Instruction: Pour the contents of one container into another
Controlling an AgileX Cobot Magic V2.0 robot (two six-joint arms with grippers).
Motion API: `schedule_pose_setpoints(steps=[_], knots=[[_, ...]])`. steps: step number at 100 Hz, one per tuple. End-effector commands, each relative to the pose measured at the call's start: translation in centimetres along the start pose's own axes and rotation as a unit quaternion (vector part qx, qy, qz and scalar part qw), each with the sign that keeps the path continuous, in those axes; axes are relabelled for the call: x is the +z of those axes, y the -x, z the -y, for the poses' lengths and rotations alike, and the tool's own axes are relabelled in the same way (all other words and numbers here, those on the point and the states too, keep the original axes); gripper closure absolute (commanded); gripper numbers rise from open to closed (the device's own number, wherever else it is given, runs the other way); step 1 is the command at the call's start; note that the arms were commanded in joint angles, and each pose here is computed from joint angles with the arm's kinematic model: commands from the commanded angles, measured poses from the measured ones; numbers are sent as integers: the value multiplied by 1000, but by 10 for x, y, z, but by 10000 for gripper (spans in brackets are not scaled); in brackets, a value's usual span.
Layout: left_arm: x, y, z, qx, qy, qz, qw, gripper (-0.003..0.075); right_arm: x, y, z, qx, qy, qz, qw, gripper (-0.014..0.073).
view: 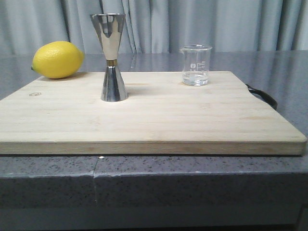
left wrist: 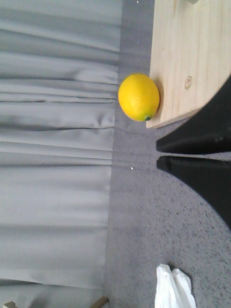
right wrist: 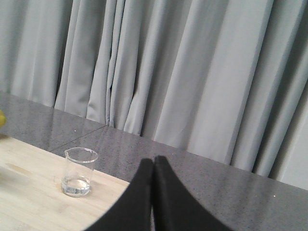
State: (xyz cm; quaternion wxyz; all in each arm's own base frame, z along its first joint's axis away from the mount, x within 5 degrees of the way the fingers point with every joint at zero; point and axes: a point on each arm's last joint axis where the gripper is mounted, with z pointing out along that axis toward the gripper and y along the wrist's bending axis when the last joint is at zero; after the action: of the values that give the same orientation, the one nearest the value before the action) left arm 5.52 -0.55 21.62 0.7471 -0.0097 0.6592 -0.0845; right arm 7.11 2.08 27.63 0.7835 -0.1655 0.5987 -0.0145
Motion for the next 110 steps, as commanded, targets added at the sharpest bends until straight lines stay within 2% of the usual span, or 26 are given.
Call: schedule_pose_setpoints(steps=[1,110], knots=[[-2,-7,-1,-1,2,13,1000,739,1,13,0,4,8,38,999,666],[-2,-9,-1,-1,3,7,1000,739,1,13,0,4,8,38,999,667]])
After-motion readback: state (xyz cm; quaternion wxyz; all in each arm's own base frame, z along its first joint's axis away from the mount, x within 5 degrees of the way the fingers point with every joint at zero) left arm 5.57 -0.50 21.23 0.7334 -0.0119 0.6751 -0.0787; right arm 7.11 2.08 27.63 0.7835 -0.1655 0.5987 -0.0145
